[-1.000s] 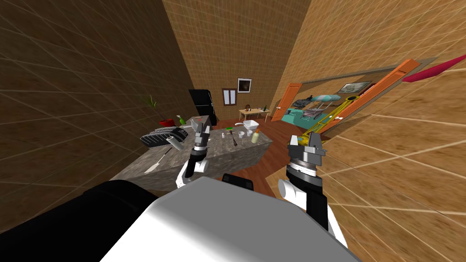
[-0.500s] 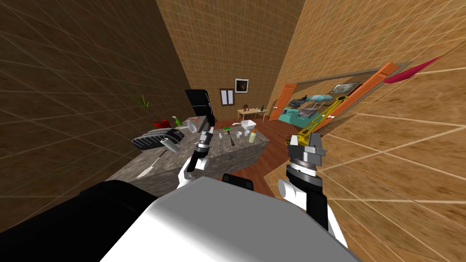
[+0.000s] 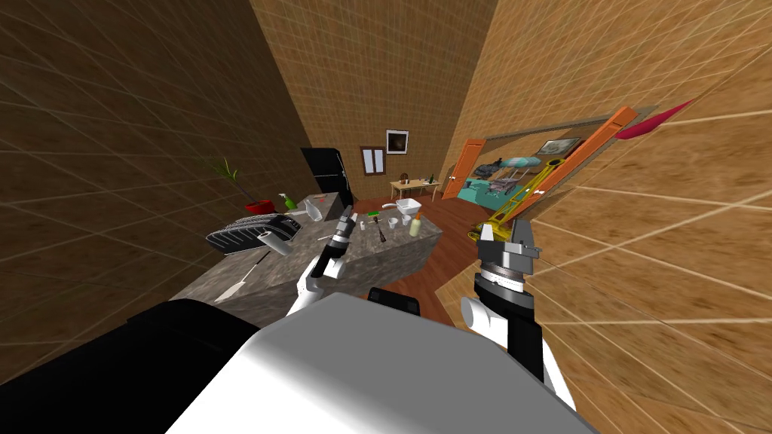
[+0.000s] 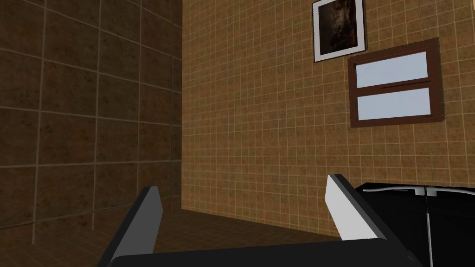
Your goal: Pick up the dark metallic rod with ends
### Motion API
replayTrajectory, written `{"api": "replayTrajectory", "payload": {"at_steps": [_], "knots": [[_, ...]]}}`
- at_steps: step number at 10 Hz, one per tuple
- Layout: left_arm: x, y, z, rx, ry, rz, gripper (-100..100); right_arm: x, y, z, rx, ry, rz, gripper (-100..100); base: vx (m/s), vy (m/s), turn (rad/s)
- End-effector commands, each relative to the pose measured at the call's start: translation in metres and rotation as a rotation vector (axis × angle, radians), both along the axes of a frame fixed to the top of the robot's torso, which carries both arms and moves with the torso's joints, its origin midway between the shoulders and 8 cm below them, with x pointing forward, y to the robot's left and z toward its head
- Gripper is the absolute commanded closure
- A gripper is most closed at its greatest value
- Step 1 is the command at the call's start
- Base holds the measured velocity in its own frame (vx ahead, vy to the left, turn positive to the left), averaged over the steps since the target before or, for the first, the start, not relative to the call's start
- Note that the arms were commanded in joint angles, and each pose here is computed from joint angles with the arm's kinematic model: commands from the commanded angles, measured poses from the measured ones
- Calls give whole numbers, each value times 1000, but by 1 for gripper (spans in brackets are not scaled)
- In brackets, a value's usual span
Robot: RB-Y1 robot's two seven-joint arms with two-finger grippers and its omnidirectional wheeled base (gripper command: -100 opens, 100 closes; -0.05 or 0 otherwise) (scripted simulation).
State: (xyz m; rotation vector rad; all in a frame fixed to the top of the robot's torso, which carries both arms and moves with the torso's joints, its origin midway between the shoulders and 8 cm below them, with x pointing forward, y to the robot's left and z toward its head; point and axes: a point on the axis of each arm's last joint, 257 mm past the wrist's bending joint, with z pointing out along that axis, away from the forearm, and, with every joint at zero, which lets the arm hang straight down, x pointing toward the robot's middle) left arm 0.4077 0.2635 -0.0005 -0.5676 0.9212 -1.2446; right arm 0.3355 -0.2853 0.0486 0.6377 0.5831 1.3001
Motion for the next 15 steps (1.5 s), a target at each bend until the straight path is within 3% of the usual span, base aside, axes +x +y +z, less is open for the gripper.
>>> {"api": "replayTrajectory", "payload": {"at_steps": [1,9,11,15], "knots": [[13,0,-11,16,52,-11,-100,0,0,0,0,0,0,0,10,-25,-83],[63,8,-70,97,295,-19,-100,0,0,0,0,0,0,0,12,-22,-65],[66,10,-78,98,330,-10,-100,0,0,0,0,0,0,0,8,-13,-25],[87,21,-113,154,467,4,-100,0,0,0,0,0,0,0,9,-18,-72]]}}
